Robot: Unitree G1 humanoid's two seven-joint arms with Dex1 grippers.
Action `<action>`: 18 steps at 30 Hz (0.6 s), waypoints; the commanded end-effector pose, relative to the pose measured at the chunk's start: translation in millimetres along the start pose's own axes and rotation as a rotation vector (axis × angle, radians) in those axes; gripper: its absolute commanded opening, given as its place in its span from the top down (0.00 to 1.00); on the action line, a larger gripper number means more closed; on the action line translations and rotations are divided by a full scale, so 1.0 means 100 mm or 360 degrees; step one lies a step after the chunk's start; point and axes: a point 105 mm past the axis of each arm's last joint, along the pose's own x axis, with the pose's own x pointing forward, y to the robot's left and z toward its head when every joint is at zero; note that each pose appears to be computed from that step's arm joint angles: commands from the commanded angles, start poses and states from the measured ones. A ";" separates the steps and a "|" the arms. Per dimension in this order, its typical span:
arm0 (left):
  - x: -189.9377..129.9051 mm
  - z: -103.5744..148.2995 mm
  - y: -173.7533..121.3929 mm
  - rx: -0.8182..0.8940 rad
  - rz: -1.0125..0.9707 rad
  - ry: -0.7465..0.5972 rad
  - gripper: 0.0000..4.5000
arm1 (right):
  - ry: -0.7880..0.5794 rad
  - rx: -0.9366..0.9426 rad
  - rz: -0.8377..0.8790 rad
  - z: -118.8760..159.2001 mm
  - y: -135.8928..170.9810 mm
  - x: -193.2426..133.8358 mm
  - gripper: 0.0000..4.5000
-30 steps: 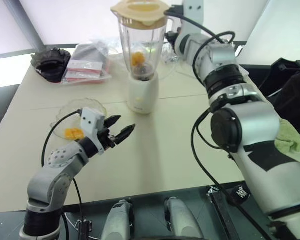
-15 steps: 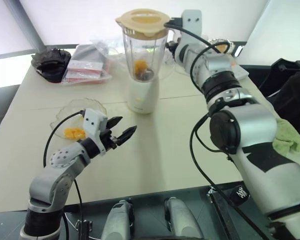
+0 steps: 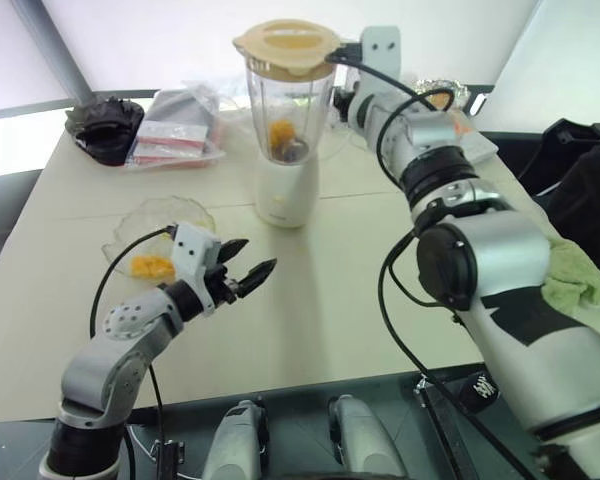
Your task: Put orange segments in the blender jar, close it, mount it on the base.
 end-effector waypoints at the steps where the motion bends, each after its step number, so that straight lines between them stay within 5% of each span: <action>1: 0.01 0.11 -0.06 0.0079 -0.0031 -0.0058 0.20 | -0.0075 -0.0014 -0.0032 0.15 -0.02 -0.02 0.02; 12: 0.04 0.15 0.00 0.0107 -0.0059 -0.0070 0.20 | -0.0170 -0.0131 0.0243 -0.02 -0.14 -0.12 0.01; 18: 0.04 0.25 0.12 0.0099 0.0088 -0.0131 0.20 | -0.0254 -0.0110 0.0719 -0.26 -0.23 -0.82 0.01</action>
